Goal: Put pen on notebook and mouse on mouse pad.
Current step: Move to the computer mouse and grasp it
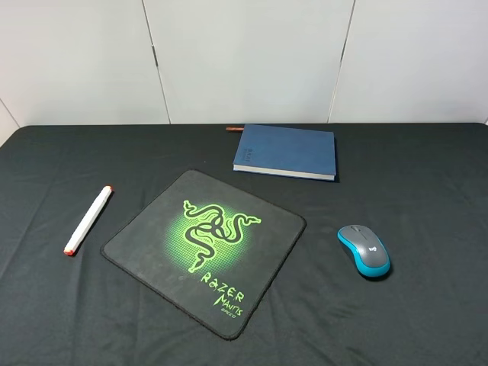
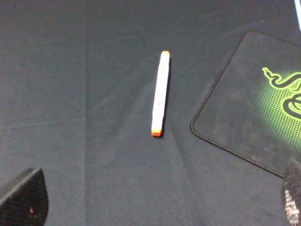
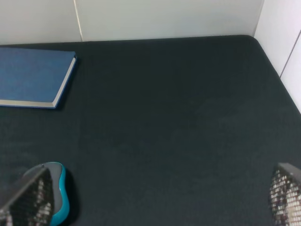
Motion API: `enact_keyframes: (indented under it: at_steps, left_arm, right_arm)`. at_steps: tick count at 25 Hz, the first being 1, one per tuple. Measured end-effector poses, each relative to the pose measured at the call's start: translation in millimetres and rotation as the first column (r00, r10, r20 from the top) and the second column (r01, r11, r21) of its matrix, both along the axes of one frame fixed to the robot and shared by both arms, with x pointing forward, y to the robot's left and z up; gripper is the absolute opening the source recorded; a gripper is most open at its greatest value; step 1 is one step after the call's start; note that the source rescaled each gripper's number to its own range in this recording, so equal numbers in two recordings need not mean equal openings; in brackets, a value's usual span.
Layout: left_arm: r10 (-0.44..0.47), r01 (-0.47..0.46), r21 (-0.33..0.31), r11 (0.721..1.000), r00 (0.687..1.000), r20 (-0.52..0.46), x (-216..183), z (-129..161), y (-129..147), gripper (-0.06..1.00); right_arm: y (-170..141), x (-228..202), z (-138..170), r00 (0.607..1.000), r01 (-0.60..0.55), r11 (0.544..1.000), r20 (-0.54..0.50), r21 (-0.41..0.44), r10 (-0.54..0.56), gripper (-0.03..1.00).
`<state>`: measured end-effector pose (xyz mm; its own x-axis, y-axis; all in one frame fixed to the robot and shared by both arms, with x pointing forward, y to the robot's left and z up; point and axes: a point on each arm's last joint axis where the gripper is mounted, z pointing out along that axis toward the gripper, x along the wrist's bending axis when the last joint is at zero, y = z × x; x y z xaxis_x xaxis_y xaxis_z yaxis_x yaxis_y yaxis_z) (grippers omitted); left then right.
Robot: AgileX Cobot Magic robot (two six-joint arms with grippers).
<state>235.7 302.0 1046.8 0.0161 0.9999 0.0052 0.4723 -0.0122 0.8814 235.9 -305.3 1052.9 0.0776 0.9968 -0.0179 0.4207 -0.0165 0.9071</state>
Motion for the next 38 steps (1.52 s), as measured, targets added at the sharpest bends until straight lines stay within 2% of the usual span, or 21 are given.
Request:
enact_keyframes:
  at_steps: [20,25,32,36,38]
  left_arm:
    - [0.0,0.0,0.0,1.0,1.0,0.0,0.0,0.0,0.0,1.0]
    - [0.0,0.0,0.0,1.0,1.0,0.0,0.0,0.0,0.0,1.0]
    - [0.0,0.0,0.0,1.0,1.0,0.0,0.0,0.0,0.0,1.0]
    - [0.0,0.0,0.0,1.0,1.0,0.0,0.0,0.0,0.0,1.0]
    - [0.0,0.0,0.0,1.0,1.0,0.0,0.0,0.0,0.0,1.0]
  right_arm:
    - [0.0,-0.9,2.1,1.0,0.0,1.0,0.007,0.0,0.0,1.0]
    - [0.0,6.8,35.3,1.0,-0.001,1.0,0.013,0.0,0.001,1.0]
    - [0.9,54.2,97.0,0.997,-0.034,0.999,-0.063,-0.036,0.032,1.0]
    - [6.0,82.1,119.9,0.989,-0.111,0.992,-0.104,-0.053,0.105,1.0]
    - [11.5,97.7,123.3,0.974,-0.17,0.984,-0.16,-0.054,0.16,1.0]
